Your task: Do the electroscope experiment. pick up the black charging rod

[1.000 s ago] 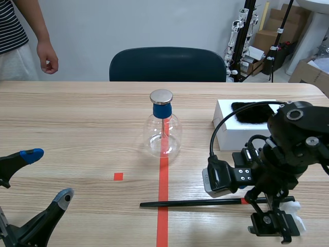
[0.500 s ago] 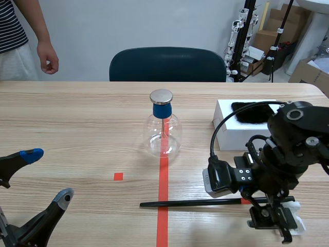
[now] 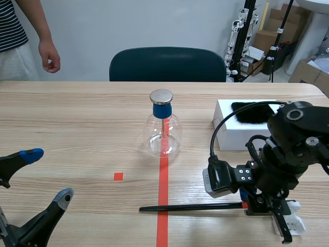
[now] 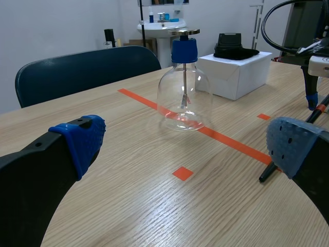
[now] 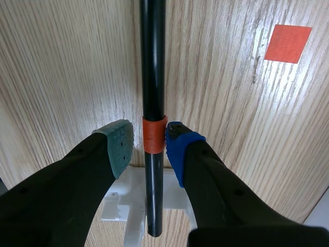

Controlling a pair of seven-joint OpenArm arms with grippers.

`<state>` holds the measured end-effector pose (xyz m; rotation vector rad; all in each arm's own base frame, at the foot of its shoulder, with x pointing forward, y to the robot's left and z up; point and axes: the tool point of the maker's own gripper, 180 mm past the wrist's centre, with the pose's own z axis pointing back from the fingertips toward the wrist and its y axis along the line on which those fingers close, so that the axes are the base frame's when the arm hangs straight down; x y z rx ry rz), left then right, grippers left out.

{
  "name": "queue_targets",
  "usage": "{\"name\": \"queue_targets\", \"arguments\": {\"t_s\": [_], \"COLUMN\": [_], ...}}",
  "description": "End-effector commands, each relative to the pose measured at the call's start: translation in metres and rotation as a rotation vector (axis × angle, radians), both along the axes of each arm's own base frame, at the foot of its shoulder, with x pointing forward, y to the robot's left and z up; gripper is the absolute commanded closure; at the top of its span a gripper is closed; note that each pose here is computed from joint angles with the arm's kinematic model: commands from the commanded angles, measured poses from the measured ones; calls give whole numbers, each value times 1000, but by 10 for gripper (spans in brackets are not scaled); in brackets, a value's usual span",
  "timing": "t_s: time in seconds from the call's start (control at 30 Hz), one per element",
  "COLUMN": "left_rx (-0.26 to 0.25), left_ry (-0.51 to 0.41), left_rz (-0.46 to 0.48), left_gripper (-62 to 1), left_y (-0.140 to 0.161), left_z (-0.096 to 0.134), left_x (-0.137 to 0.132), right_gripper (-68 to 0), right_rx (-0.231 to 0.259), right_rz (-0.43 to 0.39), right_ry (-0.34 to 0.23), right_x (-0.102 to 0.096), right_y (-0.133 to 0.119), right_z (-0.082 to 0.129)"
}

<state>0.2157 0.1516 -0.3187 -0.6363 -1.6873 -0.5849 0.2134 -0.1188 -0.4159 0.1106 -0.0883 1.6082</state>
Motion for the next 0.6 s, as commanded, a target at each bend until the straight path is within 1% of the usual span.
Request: {"name": "queue_targets", "arguments": {"t_s": [0.0, 0.2, 0.27, 0.4, 0.43, 0.5, 0.57], "left_rx": [-24, -24, -24, -24, -24, -24, -24], "left_ry": [-25, -25, -25, -25, -25, -25, -25], "left_rz": [9, 9, 9, 9, 9, 9, 9], "left_gripper": [-623, -623, -623, -623, -623, -623, -623], "left_y": [1, 1, 1, 1, 1, 1, 1], "left_z": [7, 7, 7, 7, 7, 7, 7], "left_x": [2, 2, 2, 2, 2, 2, 2], "right_gripper": [-152, -74, -61, -60, -47, 3, 0], "right_rx": [-13, -21, -22, -24, -23, -30, -31], "right_rz": [2, 12, 13, 18, 19, 24, 25], "right_ry": [-32, -46, -48, -54, -55, -61, -63], "right_x": [12, 14, 15, 16, 16, 17, 17], "right_y": [-6, -8, -8, -8, -7, -8, -9], "right_z": [7, 7, 6, 6, 6, 6, 6]}}
